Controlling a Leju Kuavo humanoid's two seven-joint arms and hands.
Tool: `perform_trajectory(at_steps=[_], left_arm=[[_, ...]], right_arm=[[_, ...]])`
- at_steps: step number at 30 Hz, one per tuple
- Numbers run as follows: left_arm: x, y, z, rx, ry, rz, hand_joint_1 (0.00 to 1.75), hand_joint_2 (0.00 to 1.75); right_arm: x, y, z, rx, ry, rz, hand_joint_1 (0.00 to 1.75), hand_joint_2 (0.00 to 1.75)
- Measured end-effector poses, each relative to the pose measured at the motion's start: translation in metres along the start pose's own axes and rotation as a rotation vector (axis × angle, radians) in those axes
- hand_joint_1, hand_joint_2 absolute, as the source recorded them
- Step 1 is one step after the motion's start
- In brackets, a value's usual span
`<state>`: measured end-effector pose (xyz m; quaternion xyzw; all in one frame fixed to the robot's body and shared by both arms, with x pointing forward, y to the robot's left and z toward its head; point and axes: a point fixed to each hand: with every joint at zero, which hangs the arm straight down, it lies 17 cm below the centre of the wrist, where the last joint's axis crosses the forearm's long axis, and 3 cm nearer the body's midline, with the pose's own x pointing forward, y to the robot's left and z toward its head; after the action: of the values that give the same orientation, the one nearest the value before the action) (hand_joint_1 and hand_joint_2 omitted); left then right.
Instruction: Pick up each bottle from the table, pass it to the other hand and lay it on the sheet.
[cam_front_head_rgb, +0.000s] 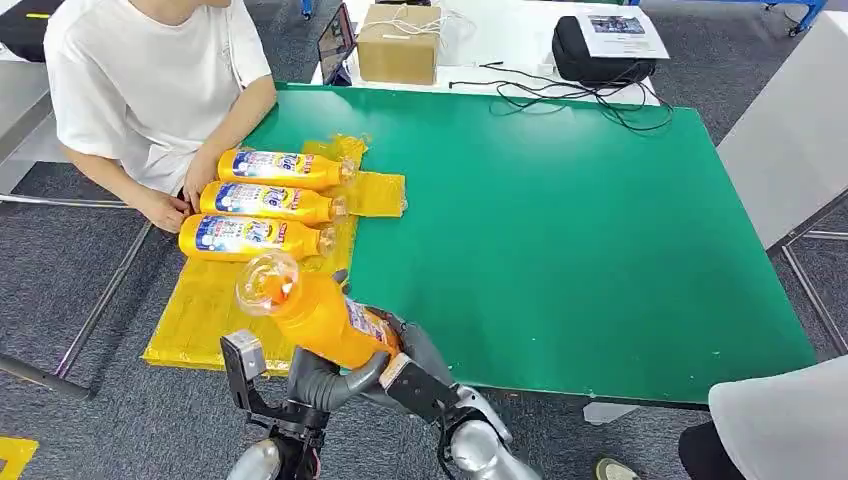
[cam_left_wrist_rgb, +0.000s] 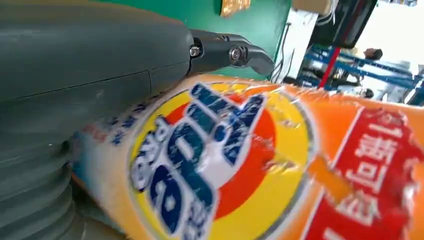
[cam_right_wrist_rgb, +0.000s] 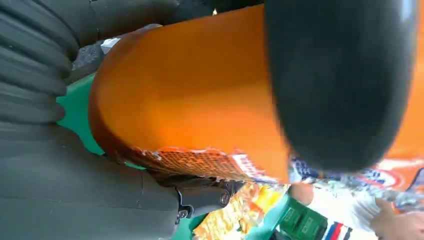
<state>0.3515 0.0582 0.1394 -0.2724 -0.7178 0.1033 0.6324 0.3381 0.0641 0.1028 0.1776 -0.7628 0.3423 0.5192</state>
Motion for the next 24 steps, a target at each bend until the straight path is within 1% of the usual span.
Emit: perform_trajectory(at_steps=[8, 9, 10, 11, 12, 13, 15, 17, 21, 24], left_arm=[[0.005, 0.004, 0.003, 0.024, -0.016, 0.006, 0.0, 1.75], [0.005, 0.004, 0.003, 0.025, -0.015, 0.007, 0.56, 1.75], [0.005, 0.004, 0.003, 0.026, -0.015, 0.007, 1.75, 1.75], [0.005, 0.004, 0.004, 0.026, -0.014, 0.008, 1.75, 1.75], [0.005, 0.005, 0.004, 0.03, -0.014, 0.015, 1.75, 1.75], [0.005, 0.005, 0.003, 0.035, -0.014, 0.028, 1.75, 1.75], [0.009, 0.005, 0.001, 0.045, -0.02, 0.063, 1.75, 1.75], [0.017, -0.002, -0.002, 0.018, -0.036, 0.14, 1.75, 1.75], [0.031, -0.002, -0.01, -0.026, -0.052, 0.27, 1.75, 1.75], [0.042, -0.003, -0.018, -0.049, -0.072, 0.294, 1.75, 1.75]], right_arm=[[-0.001, 0.007, 0.001, 0.031, 0.001, 0.008, 1.75, 1.75], [-0.002, 0.007, 0.001, 0.033, 0.001, 0.009, 1.75, 1.75], [-0.002, 0.008, 0.001, 0.036, 0.001, 0.01, 1.45, 1.75], [-0.002, 0.009, 0.001, 0.037, 0.001, 0.01, 0.31, 1.75], [-0.002, 0.009, 0.001, 0.038, 0.003, 0.009, 0.0, 1.75], [-0.003, 0.009, 0.001, 0.038, 0.005, 0.007, 0.0, 0.0], [-0.004, 0.011, 0.002, 0.042, 0.01, 0.002, 0.0, 0.0], [-0.006, 0.011, 0.002, 0.043, 0.019, -0.031, 0.0, 0.0], [0.0, 0.0, -0.007, 0.049, -0.003, -0.056, 0.0, 0.0], [0.0, -0.003, -0.01, 0.057, -0.001, -0.06, 0.0, 0.0]])
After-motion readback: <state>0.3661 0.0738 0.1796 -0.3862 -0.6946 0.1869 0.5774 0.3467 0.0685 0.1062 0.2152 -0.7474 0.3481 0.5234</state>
